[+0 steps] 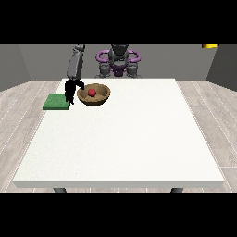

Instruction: Pick the cup and pour the ball into the bowl, then pick the bowl and place it on the pad

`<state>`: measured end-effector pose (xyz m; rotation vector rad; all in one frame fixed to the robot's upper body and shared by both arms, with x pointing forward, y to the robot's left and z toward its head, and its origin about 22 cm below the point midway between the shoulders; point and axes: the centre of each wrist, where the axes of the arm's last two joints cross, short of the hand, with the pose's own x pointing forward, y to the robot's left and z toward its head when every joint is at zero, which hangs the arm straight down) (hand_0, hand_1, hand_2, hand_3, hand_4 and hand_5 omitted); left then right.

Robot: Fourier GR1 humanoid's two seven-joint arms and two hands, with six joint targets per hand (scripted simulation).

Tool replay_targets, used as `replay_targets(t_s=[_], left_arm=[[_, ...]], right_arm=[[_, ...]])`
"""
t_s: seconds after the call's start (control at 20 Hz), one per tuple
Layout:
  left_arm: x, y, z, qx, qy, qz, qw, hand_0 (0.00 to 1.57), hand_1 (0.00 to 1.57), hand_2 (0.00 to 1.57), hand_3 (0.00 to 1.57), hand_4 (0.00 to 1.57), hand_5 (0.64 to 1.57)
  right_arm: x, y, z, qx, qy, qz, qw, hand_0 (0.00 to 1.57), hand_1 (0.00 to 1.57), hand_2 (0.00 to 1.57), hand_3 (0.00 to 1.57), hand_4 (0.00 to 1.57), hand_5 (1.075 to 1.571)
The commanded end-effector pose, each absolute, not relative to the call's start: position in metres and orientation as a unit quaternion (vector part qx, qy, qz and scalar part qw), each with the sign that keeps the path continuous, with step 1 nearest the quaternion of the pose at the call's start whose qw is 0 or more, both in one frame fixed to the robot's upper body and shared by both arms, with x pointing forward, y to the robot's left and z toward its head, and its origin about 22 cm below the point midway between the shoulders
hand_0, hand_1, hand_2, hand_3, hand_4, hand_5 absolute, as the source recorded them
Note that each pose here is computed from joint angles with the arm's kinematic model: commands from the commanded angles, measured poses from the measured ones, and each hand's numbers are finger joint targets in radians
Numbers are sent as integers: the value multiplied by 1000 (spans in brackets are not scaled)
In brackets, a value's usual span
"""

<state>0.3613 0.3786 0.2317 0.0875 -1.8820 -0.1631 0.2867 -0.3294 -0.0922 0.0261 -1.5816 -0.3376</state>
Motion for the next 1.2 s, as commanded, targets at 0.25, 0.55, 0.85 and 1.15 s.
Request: replay_targets(t_s=[0.25,0.55,0.85,1.15], left_arm=[[355,392,236,48,-811,-59,580,0,0,0,0,1024,1536],[341,431,230,57,-813,-48,577,0,0,0,0,1022,1543],[342,405,274,27,-836,-70,543,0,0,0,0,1028,1529],[342,413,263,20,-834,-65,548,0,0,0,0,1143,1520]], right_arm=[[293,-298,-102,12,-691,-146,708,0,0,0,0,444,1547],[316,-286,-82,7,-687,-156,709,0,0,0,0,498,1556],[253,-338,-124,-156,-606,-149,766,1571,1571,1571,1571,944,1471],[256,-367,-100,-219,-607,-129,753,1571,1571,1571,1365,960,1536]])
